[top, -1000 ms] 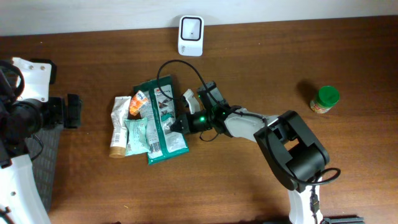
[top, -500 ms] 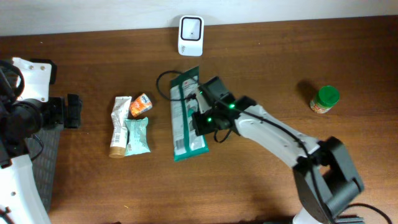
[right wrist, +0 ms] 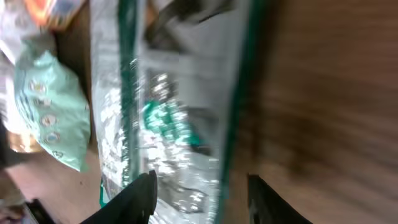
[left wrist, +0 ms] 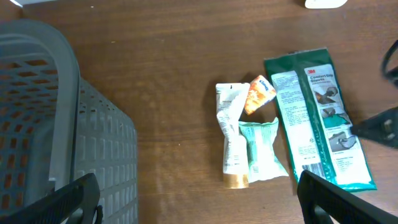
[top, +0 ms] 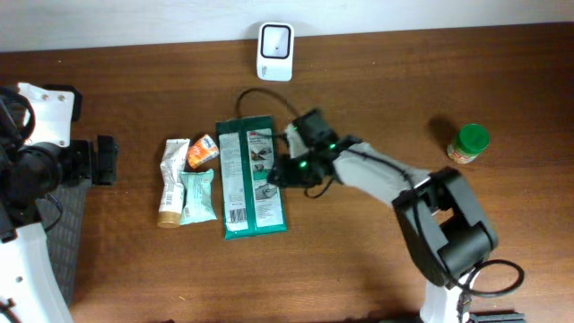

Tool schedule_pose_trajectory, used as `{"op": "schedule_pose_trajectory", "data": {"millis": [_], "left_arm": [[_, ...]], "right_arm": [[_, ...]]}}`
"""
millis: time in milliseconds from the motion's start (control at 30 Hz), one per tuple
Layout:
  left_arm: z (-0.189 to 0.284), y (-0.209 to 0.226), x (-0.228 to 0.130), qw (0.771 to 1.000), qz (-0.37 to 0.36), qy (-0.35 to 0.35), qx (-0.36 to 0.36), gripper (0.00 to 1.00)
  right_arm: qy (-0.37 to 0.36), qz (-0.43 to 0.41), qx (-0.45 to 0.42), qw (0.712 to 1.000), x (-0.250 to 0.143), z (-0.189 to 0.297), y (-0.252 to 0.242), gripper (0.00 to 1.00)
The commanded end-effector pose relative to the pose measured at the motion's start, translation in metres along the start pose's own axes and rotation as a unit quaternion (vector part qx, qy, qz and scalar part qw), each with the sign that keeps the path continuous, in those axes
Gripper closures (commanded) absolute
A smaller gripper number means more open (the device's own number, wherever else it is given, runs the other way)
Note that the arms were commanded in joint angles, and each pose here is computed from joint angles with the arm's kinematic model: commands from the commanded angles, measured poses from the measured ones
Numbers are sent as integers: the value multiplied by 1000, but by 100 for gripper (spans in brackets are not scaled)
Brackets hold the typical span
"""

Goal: Scan the item barcode
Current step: 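Reach the right gripper to the green glove packet and grasp it, then lift the glove packet and present it to the scanner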

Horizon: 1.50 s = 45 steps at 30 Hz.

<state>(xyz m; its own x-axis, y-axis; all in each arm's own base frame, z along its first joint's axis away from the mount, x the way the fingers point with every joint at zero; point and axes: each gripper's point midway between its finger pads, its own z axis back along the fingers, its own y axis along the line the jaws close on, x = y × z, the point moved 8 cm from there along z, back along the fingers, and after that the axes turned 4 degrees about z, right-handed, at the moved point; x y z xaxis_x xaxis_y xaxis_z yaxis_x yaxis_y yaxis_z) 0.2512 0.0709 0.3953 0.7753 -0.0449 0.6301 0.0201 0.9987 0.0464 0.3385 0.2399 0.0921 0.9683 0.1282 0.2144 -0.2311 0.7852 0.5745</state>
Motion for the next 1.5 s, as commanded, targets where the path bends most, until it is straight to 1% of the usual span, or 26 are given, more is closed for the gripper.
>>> {"op": "schedule_pose_trajectory", "data": {"millis": [0, 67, 133, 233, 300, 333, 400, 433, 467, 533, 600, 633, 667, 733, 800, 867, 900, 933, 1033, 1067, 1167, 1433, 1467], "left_arm": [[3, 1, 2, 1000, -8, -7, 2, 1], [3, 1, 2, 1000, -8, -7, 2, 1], [3, 1, 2, 1000, -8, -7, 2, 1], [3, 1, 2, 1000, -8, -7, 2, 1], [3, 1, 2, 1000, -8, -7, 2, 1], [3, 1, 2, 1000, -8, -7, 2, 1], [3, 1, 2, 1000, -8, -7, 2, 1], [3, 1, 2, 1000, -8, -7, 2, 1], [3, 1, 2, 1000, -8, -7, 2, 1], [3, 1, 2, 1000, -8, -7, 2, 1], [3, 1, 2, 1000, -8, -7, 2, 1], [3, 1, 2, 1000, -8, -7, 2, 1], [3, 1, 2, 1000, -8, -7, 2, 1], [3, 1, 2, 1000, -8, -7, 2, 1], [3, 1, 2, 1000, -8, -7, 2, 1], [3, 1, 2, 1000, -8, -7, 2, 1], [3, 1, 2, 1000, -8, -7, 2, 1], [3, 1, 2, 1000, -8, -7, 2, 1], [3, 1, 2, 1000, -8, -7, 2, 1], [3, 1, 2, 1000, -8, -7, 2, 1], [3, 1, 2, 1000, -8, -7, 2, 1], [3, 1, 2, 1000, -8, -7, 2, 1], [3, 1, 2, 1000, -8, -7, 2, 1]], "right_arm": [[20, -12, 32, 999, 4, 15, -22, 33], [41, -21, 32, 998, -3, 1, -27, 32], [65, -32, 62, 995, -8, -14, -30, 32], [75, -54, 73, 993, -10, -27, -36, 32], [85, -90, 75, 990, -15, -42, -34, 39], [82, -94, 78, 989, -14, -48, -31, 41], [74, -88, 96, 989, -17, -72, -11, 43], [63, -64, 110, 990, -16, -81, -1, 43], [51, -51, 119, 990, -12, -81, 3, 47], [30, -31, 138, 989, -5, -81, 9, 59], [19, -16, 148, 989, -1, -81, 14, 76], [21, -17, 154, 988, -1, -79, 13, 92], [25, -16, 169, 985, 2, -74, 12, 96], [14, 8, 183, 983, 11, -50, 11, 96], [-6, 51, 162, 985, 18, -11, 14, 96], [-33, 87, 130, 987, 20, 47, 18, 96], [-56, 97, 121, 986, 19, 91, 20, 96], [-77, 99, 116, 985, 19, 119, 20, 96], [-127, 81, 102, 983, 10, 186, 11, 96], [-140, 99, 121, 978, 6, 202, 15, 96], [-156, 115, 167, 967, 1, 224, 25, 96], [-153, 115, 178, 965, -1, 226, 28, 96], [-152, 119, 193, 962, -2, 227, 31, 96]]}}
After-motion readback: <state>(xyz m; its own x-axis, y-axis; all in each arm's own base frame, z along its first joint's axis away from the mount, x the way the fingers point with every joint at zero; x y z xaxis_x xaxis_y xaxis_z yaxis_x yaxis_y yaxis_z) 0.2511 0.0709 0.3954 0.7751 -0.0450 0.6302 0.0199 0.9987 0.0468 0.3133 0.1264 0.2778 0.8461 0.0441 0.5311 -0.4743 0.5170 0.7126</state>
